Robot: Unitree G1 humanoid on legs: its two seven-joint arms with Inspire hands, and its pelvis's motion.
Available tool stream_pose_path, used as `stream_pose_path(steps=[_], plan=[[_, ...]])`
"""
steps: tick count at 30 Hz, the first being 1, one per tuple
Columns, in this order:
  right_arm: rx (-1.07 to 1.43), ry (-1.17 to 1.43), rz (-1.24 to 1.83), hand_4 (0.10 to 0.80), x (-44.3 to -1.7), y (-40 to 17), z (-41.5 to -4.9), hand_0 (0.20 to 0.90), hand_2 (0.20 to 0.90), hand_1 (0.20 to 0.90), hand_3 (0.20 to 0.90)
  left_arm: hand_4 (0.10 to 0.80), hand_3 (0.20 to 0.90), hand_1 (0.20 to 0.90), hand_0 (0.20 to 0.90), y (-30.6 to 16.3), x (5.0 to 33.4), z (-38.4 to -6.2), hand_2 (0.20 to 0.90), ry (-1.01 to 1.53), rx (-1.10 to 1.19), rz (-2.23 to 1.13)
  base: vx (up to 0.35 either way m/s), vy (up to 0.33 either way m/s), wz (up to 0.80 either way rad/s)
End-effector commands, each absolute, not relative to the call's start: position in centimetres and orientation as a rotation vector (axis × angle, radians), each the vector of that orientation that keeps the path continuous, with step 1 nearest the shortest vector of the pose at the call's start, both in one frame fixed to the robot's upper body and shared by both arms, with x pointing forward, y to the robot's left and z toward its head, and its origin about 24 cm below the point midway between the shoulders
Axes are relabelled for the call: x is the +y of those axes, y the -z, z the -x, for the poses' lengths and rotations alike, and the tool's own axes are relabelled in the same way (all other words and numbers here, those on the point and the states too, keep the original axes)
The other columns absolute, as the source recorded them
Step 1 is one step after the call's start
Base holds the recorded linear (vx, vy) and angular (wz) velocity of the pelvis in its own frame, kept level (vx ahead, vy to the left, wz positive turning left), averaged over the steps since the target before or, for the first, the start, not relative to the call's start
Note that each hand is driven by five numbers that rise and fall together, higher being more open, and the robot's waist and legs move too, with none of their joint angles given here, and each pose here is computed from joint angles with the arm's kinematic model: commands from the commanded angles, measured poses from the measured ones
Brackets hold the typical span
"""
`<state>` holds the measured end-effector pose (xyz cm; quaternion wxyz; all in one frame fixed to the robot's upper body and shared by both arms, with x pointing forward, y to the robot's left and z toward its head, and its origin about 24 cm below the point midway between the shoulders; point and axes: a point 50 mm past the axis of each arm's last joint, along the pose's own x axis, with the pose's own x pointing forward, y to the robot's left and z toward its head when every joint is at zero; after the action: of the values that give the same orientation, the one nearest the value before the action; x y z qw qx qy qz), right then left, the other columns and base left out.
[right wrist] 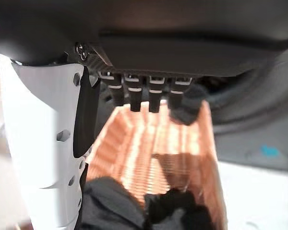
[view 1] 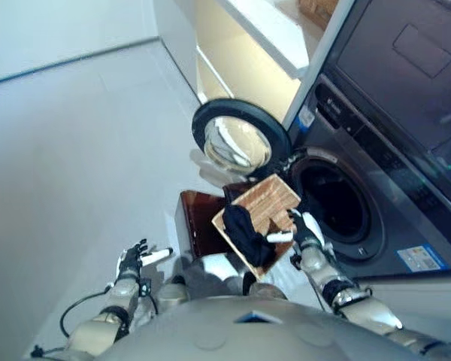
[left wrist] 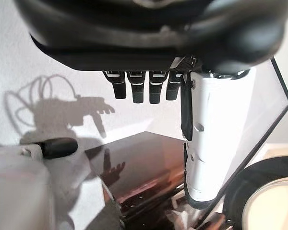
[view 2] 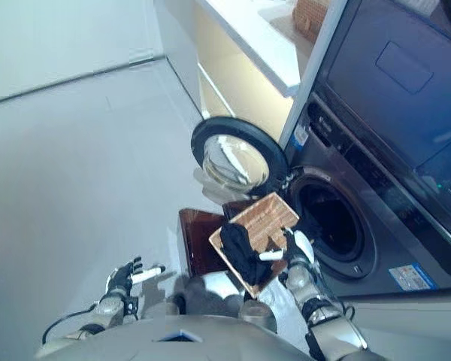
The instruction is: Pick up the clothes and place them into the washing machine
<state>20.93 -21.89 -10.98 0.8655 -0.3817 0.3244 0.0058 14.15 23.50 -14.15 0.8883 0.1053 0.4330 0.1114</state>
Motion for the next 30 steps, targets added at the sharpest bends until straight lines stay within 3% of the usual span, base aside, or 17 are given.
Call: stream_pose_path(steps=[1, 12, 30], plan=[[0.369, 0.043, 0.850, 0.800, -20.5, 5.5, -27.9, 0.900, 0.900, 0.900, 0.900, 0.800, 0.900, 0.900, 0.900, 10.4, 25.7, -20.0, 0.900, -0.298, 0.654, -0.288, -0.181, -0.015, 0.26], [0.221, 0.079, 0.893, 0.800, -19.4, 1.1, -32.5, 0.900, 0.900, 0.900, 0.900, 0.800, 0.900, 0.900, 0.900, 8.4, 27.0, -22.3, 0.900, -0.396, 0.561, -0.255, -0.079, 0.004, 0.10], [0.182, 0.093, 0.936, 0.800, -18.8, -1.2, -34.9, 0.900, 0.900, 0.900, 0.900, 0.800, 0.900, 0.900, 0.900, 7.4, 26.7, -23.7, 0.900, -0.404, 0.507, -0.226, -0.023, -0.006, 0.06]])
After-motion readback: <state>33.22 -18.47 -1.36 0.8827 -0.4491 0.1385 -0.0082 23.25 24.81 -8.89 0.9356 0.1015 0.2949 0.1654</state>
